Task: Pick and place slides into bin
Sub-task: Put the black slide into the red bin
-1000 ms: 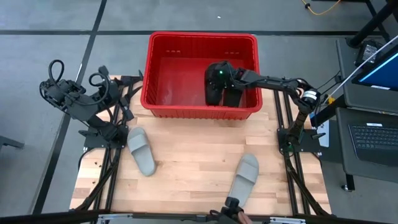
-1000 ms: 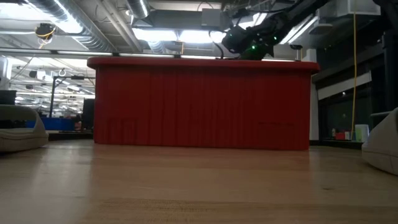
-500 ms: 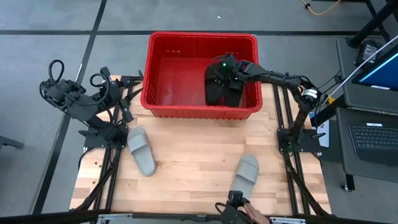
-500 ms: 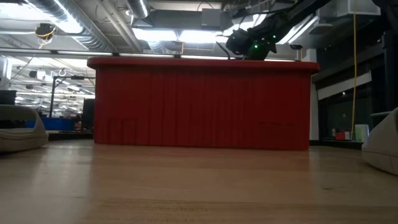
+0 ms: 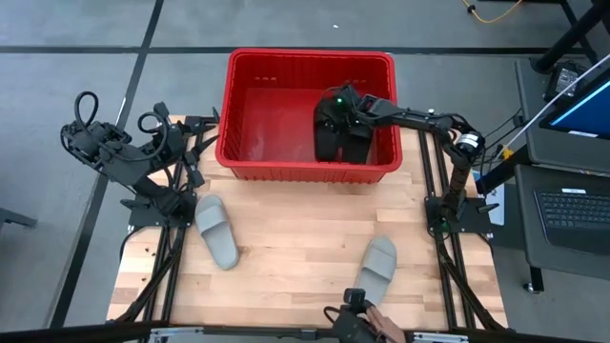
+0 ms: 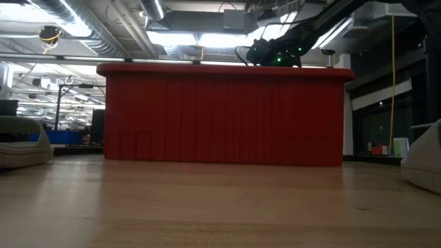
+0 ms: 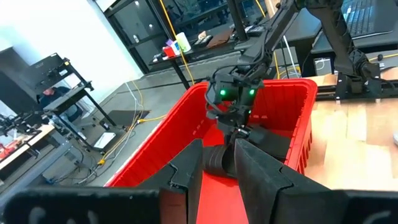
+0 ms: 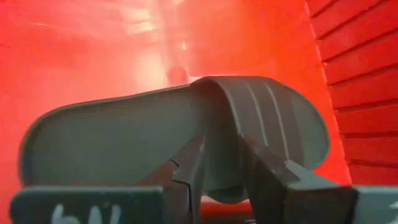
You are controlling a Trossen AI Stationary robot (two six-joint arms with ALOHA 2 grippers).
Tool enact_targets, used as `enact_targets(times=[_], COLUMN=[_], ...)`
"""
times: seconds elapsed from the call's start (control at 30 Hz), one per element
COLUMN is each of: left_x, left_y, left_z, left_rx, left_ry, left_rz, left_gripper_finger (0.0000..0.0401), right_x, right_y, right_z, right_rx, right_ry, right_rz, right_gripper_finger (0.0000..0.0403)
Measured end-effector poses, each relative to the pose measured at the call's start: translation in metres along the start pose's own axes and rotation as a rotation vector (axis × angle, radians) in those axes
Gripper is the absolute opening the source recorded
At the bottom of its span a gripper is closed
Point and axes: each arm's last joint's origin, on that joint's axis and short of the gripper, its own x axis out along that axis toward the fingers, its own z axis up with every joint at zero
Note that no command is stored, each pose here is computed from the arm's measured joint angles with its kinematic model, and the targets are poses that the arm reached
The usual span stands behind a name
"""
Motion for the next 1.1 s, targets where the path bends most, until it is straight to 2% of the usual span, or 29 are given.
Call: enact_targets(times=[0.13, 0.2, 0.73, 0.93, 1.1], left_x=[0.0, 0.0, 0.0, 0.0, 0.0], left_y=[0.0, 0.0, 0.0, 0.0, 0.0], left_z=[0.0, 0.0, 0.0, 0.0, 0.0], left_rx=[-0.011, -0.016, -0.016, -0.016, -0.016], left_ry=[0.0, 0.0, 0.0, 0.0, 0.0], left_rz=[0.0, 0.0, 0.0, 0.0, 0.0], left_gripper_finger=[0.0088, 0.0088, 0.0088, 0.0088, 0.0088], right_x=[-0.001, -0.001, -0.002, 0.015, 0.023], right_y=[-0.002, -0.002, 0.008, 0.013, 0.013], right_z=[0.005, 0.005, 0.008, 0.002, 0.001], right_rx=[-0.002, -0.001, -0.068, -0.085, -0.082], right_ry=[0.004, 0.01, 0.026, 0.064, 0.079], right_rz=[-0.101, -0.115, -0.089, -0.055, -0.104], right_gripper_finger=[0.0109, 0.0114, 0.0146, 0.0147, 0.0147])
